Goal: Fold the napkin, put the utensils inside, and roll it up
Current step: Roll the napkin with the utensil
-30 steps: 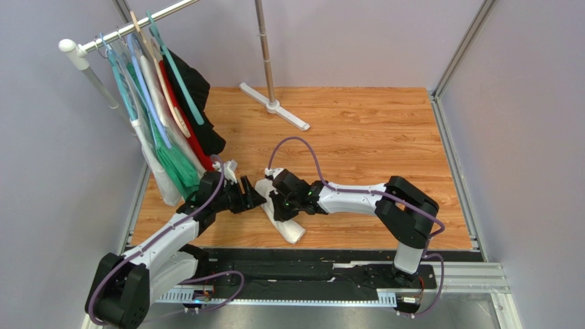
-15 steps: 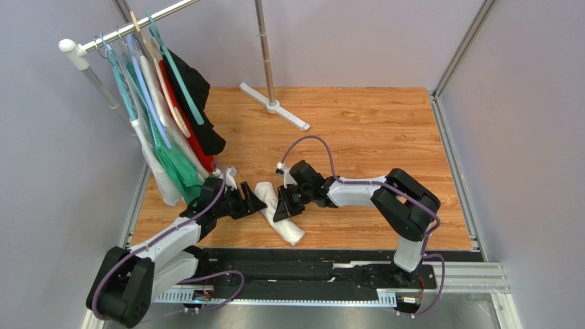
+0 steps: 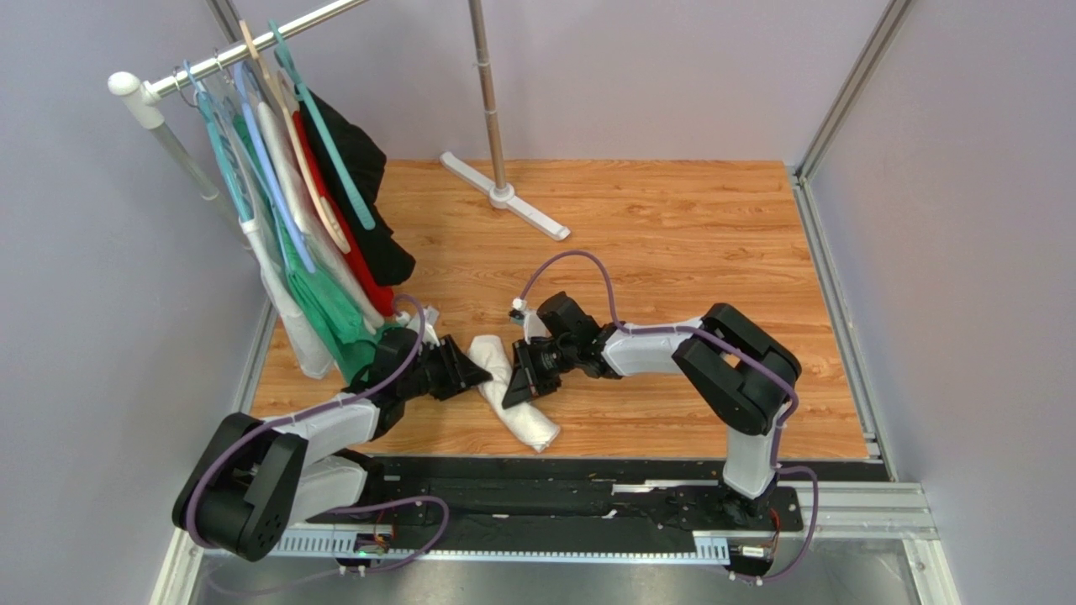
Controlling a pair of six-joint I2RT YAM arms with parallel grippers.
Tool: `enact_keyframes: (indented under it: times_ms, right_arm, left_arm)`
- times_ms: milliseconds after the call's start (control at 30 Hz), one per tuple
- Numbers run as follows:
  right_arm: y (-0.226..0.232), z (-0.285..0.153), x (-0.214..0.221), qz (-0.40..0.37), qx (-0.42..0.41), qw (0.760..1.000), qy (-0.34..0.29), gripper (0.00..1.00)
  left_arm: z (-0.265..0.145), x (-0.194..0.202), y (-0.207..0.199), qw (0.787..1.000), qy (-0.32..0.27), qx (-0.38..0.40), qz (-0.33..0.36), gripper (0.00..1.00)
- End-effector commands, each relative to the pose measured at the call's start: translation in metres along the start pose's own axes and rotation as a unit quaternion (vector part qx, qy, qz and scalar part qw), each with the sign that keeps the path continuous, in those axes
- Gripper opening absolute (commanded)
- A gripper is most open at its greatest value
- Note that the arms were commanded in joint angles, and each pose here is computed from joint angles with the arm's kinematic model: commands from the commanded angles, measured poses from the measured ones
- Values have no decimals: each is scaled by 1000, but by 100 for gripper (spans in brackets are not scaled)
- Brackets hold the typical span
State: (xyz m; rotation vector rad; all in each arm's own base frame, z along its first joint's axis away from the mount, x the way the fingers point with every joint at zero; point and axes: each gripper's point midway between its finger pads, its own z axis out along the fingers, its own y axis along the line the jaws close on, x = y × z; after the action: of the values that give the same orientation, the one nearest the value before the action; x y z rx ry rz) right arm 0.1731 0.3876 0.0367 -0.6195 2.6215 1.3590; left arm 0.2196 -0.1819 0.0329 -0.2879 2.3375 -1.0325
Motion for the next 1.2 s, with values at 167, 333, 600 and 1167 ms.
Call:
enact_keyframes:
  times_ms: [167,333,600,1167]
  right_arm:
    - [-15,9,0,-9,15,1000,14,25]
    - [-17,-12,-10,-34,74,997,1,47]
    - [6,-79,-48,-134,286,942,-112,54]
    - [24,-18,-33,-247,427,856,-150,56]
  left_arm:
    - [1,-14,-7,999,-33,12,13,16]
    - [5,-13,-6,1000,-21,8,7,8]
    - [8,-12,-6,1000,-12,7,4,7]
    - [6,-12,-11,1000,-6,13,7,7]
